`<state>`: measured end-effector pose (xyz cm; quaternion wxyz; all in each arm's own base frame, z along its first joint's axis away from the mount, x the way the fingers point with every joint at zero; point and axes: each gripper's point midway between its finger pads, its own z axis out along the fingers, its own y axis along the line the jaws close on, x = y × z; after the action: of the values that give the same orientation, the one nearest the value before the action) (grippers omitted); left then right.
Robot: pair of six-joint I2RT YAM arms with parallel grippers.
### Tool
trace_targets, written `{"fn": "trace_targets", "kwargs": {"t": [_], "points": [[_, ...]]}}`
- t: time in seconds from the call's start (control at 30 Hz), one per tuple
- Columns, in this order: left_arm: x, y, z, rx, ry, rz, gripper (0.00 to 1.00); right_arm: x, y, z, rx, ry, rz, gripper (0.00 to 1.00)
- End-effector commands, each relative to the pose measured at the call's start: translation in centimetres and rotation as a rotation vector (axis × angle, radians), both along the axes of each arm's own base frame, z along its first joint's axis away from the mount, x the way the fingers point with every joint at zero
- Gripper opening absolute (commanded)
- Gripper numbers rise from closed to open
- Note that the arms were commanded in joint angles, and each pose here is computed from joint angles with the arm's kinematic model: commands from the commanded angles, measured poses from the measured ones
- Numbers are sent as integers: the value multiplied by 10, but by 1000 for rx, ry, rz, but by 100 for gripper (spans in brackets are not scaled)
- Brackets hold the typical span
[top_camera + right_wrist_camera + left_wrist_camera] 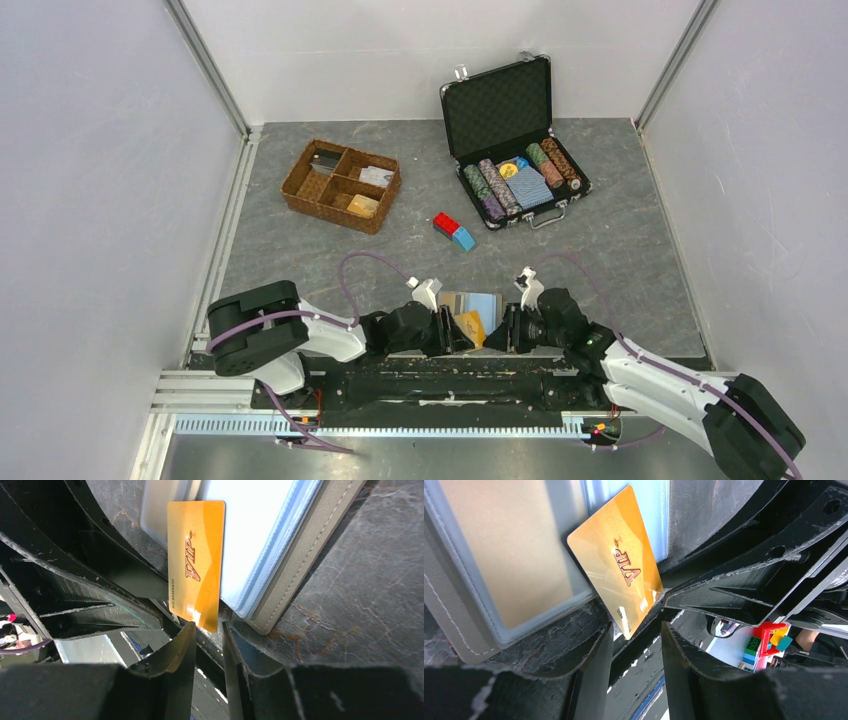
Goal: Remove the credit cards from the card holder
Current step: Remove the credit card from the card holder.
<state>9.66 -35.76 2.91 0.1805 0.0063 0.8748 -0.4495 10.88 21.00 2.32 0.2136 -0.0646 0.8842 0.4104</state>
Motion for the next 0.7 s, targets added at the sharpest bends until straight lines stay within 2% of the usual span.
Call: {"fn": "trace_targets", "kwargs": {"t": [0.0, 0.23, 0.5, 0.67], "points": [[1, 1, -9, 16, 17, 30, 47, 3, 12, 11, 84, -21, -12, 27], [1, 1, -3, -28, 19, 44, 46, -3, 19, 13, 128, -9, -2, 15], [2, 0, 17, -153, 2, 57, 36, -10, 27, 15, 160, 2, 27, 11], [1, 0, 37, -243, -31, 52, 19, -12, 33, 25, 211, -1, 45, 6]]}}
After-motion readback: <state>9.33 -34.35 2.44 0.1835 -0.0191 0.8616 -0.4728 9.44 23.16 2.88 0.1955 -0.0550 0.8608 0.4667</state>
